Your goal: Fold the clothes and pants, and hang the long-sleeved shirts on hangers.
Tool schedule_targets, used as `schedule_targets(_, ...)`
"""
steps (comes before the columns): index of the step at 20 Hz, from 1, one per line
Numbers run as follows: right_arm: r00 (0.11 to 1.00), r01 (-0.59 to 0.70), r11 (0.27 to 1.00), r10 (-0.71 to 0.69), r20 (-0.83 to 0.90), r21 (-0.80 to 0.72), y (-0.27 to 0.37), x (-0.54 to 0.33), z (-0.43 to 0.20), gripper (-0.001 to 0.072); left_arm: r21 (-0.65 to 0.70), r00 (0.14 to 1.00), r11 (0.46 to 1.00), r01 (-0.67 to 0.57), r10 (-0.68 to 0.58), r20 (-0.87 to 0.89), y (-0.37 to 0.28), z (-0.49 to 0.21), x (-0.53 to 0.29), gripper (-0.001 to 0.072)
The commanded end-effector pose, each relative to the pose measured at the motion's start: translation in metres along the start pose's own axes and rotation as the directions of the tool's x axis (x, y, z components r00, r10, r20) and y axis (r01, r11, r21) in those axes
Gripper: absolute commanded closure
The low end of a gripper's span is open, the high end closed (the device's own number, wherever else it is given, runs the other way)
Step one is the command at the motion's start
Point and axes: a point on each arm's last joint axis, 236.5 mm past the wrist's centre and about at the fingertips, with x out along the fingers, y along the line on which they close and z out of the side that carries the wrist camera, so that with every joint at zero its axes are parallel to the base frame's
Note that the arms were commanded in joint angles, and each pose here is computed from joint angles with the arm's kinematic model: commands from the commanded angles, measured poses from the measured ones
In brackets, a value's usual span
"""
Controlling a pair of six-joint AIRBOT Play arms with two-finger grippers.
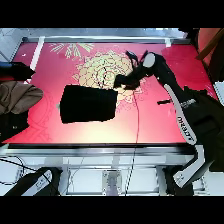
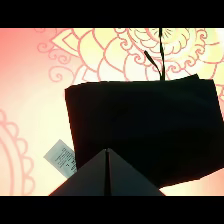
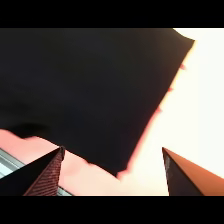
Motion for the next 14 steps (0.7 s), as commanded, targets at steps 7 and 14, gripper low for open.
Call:
schedule_targets(7,0.945,-0.304,0.895,0.326,-0.013,0.326,-0.014,0.099,-0.005,0.0005,-0.001,1.000,1.000,-0.002,0.002,0.000,0.001,0.000,0.000,0.0691)
schedule_targets(14,0.942,-0.297,0.897,0.332,-0.056,0.327,0.008,0.138,-0.024,0.0015,-0.001,1.000,1.000,0.001,-0.001,-0.008,0.000,-0.002,0.000,0.0691)
